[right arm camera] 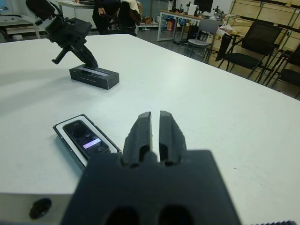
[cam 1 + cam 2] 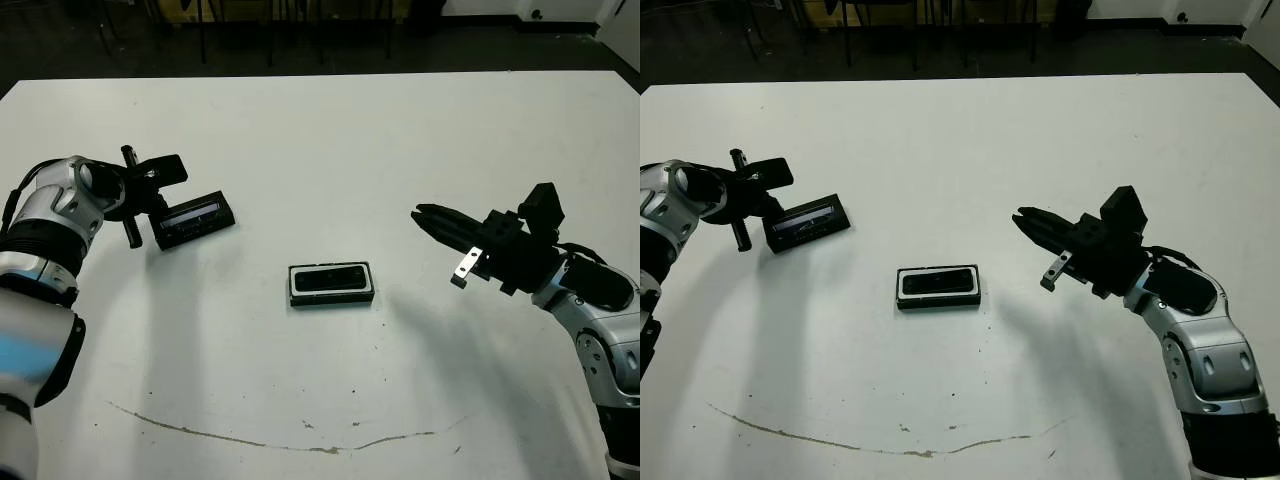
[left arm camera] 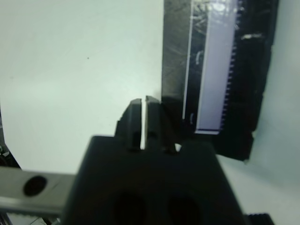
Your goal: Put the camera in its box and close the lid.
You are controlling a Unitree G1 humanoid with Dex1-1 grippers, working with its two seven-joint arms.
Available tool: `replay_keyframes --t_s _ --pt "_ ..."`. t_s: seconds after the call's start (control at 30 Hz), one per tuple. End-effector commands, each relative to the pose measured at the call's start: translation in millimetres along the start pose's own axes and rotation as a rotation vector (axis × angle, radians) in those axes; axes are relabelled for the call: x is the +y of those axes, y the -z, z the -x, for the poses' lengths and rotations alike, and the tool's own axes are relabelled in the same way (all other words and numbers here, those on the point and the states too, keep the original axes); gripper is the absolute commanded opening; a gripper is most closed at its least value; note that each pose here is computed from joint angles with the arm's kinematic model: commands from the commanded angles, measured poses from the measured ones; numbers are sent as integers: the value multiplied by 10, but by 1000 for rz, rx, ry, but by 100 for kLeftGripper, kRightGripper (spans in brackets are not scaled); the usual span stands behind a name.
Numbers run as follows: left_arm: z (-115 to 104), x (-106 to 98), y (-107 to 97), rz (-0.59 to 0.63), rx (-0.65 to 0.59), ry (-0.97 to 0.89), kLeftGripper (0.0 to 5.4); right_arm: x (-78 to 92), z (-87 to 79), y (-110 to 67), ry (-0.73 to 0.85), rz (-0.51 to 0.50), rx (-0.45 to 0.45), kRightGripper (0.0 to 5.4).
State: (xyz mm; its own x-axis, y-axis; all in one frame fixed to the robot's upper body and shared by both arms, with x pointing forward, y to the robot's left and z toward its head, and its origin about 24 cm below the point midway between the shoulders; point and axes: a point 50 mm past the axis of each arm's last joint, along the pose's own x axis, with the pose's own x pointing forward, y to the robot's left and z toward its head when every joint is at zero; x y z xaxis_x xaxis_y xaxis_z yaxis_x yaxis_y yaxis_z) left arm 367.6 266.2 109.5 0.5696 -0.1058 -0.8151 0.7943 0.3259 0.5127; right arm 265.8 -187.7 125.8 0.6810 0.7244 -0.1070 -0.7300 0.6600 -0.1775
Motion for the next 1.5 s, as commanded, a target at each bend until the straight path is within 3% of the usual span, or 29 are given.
replay_keyframes --t_s 0.03,0.27,0.43,0.6,1.0,1.37,1.5 --pt "5 -49 71 3 30 65 0 2 -3 64 -5 -19 21 1" --pt "49 -88 17 157 -16 256 0 15 -41 63 -14 -19 15 1" --pt "105 -93 -6 161 -40 302 0 18 -53 52 -13 -17 19 1" --pt "109 -105 5 262 47 346 0 22 -56 49 -15 -5 14 1" --pt "201 -82 -21 177 -40 341 0 35 -78 80 -14 -33 6 1" --pt "479 -22 307 222 -122 197 0 33 -55 93 -1 -20 3 1" --pt "640 -37 473 231 -227 52 0 36 -60 110 -9 -30 -1 1"
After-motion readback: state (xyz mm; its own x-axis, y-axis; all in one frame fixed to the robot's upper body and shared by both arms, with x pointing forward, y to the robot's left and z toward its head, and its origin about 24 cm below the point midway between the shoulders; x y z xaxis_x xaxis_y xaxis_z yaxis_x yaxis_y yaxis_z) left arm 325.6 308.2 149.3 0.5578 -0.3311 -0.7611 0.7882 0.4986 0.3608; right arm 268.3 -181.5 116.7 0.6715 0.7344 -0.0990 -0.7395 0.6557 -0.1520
